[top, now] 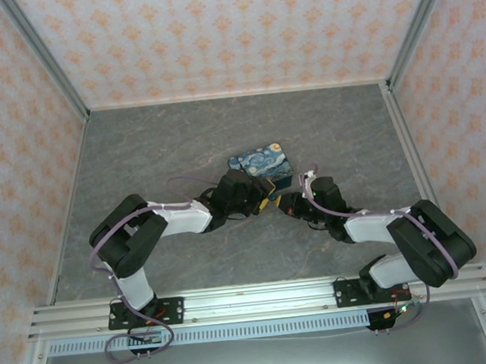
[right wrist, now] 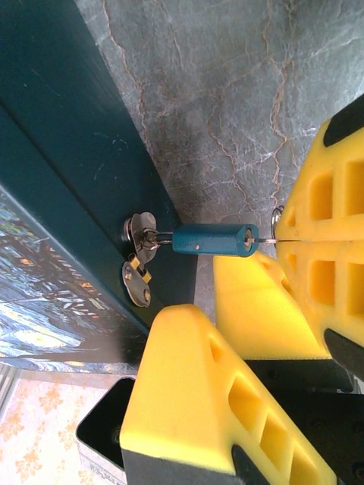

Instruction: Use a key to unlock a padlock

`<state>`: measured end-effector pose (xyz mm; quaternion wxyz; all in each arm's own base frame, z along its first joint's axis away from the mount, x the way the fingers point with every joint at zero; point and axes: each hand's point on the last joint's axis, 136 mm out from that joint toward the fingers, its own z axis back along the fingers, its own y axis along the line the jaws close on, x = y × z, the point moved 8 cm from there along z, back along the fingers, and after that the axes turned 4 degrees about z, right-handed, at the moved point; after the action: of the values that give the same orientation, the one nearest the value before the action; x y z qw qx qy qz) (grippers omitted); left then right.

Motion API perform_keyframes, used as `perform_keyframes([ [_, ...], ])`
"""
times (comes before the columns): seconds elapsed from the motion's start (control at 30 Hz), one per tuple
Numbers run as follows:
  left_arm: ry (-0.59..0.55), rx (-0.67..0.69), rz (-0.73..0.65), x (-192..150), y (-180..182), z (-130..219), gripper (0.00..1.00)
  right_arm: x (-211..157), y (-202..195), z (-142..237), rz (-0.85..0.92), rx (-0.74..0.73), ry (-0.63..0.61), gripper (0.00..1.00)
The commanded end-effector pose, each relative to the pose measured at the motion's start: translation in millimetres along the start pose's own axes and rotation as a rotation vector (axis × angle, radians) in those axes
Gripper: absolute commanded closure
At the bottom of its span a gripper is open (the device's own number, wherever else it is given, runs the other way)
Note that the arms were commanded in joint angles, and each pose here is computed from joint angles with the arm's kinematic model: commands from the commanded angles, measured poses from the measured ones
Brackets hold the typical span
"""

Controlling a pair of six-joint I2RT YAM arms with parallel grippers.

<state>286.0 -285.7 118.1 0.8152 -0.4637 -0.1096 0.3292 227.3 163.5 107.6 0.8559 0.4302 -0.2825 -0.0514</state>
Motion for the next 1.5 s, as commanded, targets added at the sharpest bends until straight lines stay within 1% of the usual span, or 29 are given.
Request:
perform_keyframes([
  [0.0,-0.027,0.012,0.014,0,1,-6,0.51,2,4,-1,-0.002,0.019,-0.024,1.0],
  [0.43,-0.021,0.059,0.012,-1,5,-22,0.52,4,6,0,-0.014,0.026,-0.035,1.0],
  [0.57,-0.023,0.081,0.01,-1,8,-23,0.49,4,6,0,-0.021,0.023,-0.041,1.0],
  [0.67,-0.02,0.095,0.006,-1,10,-25,0.49,5,6,0,-0.03,0.023,-0.049,1.0],
  [0.73,-0.019,0.103,0.005,-1,11,-25,0.5,6,6,0,-0.036,0.026,-0.055,1.0],
  [0.9,-0.028,0.104,0.005,-1,14,-26,0.62,7,9,0,-0.047,0.038,-0.052,1.0],
  [1.0,-0.036,0.101,0.007,0,14,-24,0.66,6,7,0,-0.049,0.028,-0.051,1.0],
  [1.3,-0.037,0.092,-0.015,-1,7,-19,0.74,4,2,0,-0.052,-0.005,-0.049,1.0],
  [1.47,-0.03,0.101,-0.035,-2,5,-18,0.74,5,5,0,-0.034,0.001,-0.047,0.99],
])
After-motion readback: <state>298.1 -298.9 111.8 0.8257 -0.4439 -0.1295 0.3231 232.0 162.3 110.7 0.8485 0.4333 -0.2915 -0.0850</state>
